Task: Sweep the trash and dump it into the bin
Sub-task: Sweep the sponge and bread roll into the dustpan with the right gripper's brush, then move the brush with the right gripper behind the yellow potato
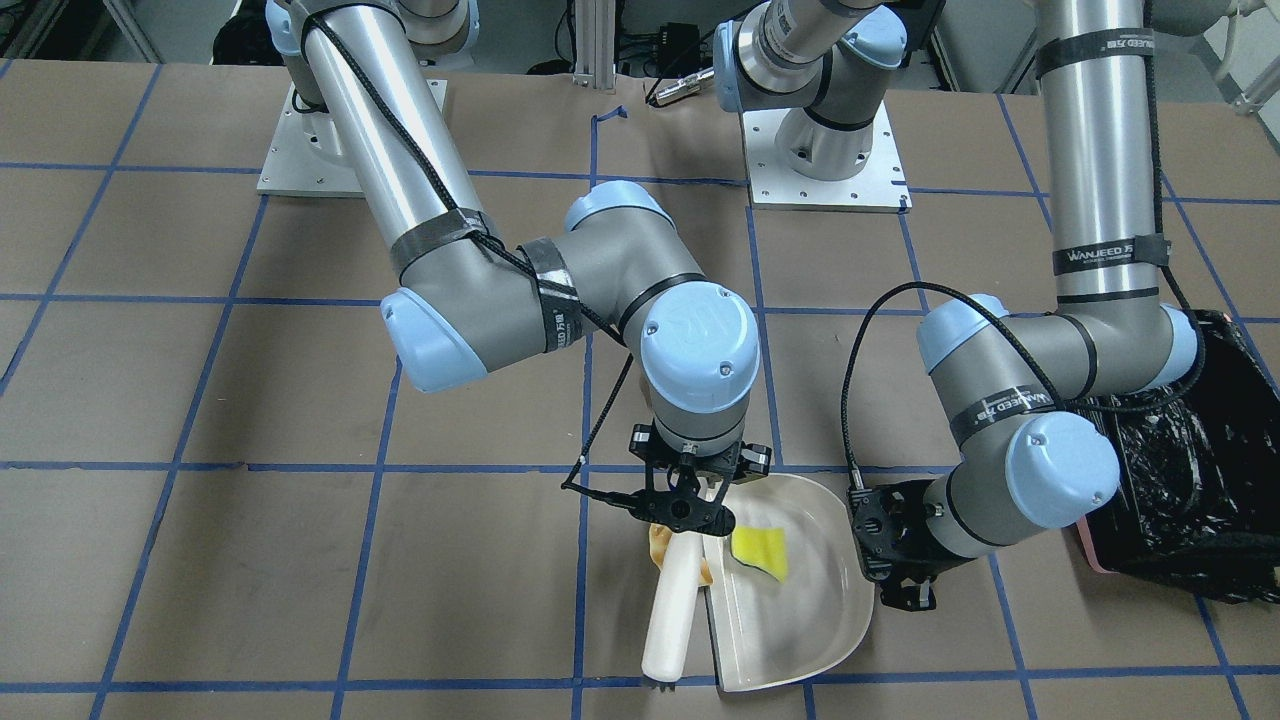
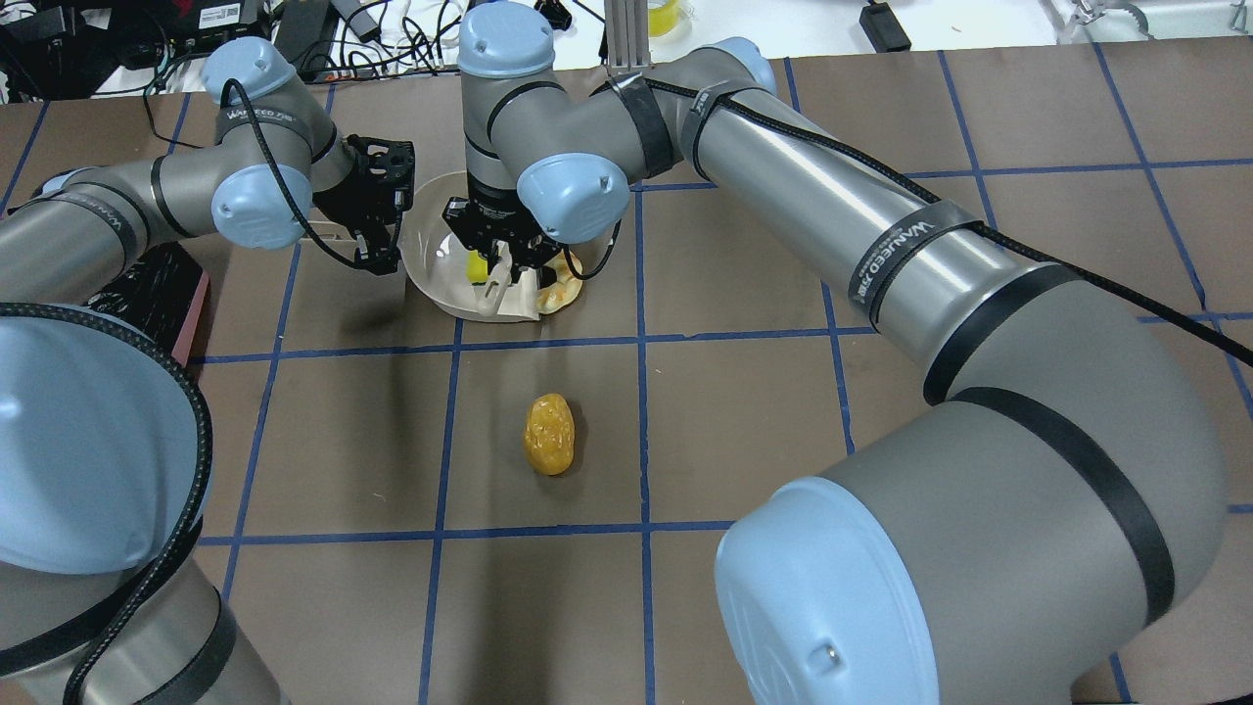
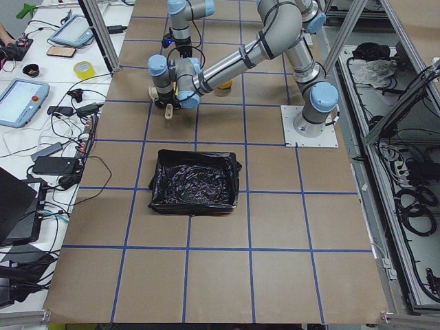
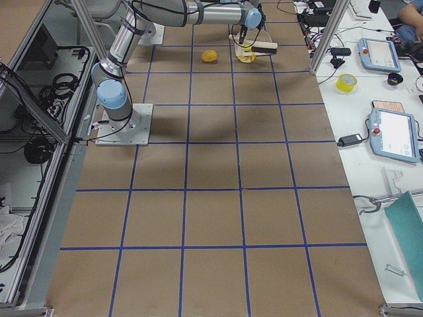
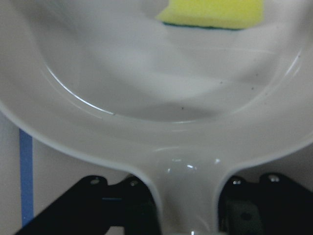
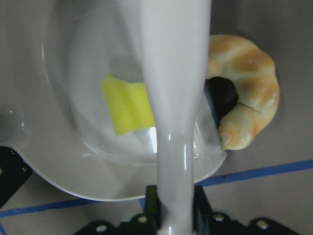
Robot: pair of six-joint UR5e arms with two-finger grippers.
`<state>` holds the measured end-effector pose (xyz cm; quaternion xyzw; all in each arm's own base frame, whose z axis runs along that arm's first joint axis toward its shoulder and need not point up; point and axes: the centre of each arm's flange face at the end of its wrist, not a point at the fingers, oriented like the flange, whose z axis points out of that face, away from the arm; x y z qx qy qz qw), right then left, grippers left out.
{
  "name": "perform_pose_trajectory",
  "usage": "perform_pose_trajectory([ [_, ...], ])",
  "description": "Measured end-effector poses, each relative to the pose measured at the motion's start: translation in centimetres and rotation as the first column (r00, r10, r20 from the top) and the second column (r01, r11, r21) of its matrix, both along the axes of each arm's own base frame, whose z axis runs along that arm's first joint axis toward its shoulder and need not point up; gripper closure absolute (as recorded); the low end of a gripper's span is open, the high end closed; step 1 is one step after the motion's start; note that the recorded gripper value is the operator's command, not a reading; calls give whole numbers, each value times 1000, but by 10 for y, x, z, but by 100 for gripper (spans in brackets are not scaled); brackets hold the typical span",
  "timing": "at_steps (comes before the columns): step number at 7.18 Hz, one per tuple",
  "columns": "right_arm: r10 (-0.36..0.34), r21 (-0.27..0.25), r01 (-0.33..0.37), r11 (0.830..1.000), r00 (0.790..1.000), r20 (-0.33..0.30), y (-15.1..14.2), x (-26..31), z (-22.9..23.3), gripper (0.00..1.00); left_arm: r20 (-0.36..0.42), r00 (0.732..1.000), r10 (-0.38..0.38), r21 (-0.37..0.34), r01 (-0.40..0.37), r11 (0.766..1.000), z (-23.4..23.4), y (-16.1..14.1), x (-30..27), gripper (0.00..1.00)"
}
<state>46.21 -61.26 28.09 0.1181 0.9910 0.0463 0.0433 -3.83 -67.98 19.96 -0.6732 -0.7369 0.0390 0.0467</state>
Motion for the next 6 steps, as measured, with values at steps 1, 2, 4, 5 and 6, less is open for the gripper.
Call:
perform_pose_trajectory([
  [1,7,41,-5,999,998,-56,6,-10,-3,100,0,1000,0,2,0,1000,-1,0,0,100],
  [2,14,91,-5,996,995,-102,19,-17,-14,100,1,1000,-1,9,1,1000,-3,1,0,100],
  [4,16,116,-2,993,993,-119,53,-28,-42,100,6,1000,-3,22,3,1000,-10,6,0,100],
  [5,7,107,5,994,994,-113,65,-30,-54,100,7,1000,-3,25,3,1000,-12,7,0,100],
  [6,-8,95,18,995,994,-109,75,-24,-60,100,8,1000,-4,26,3,1000,-12,7,0,100],
])
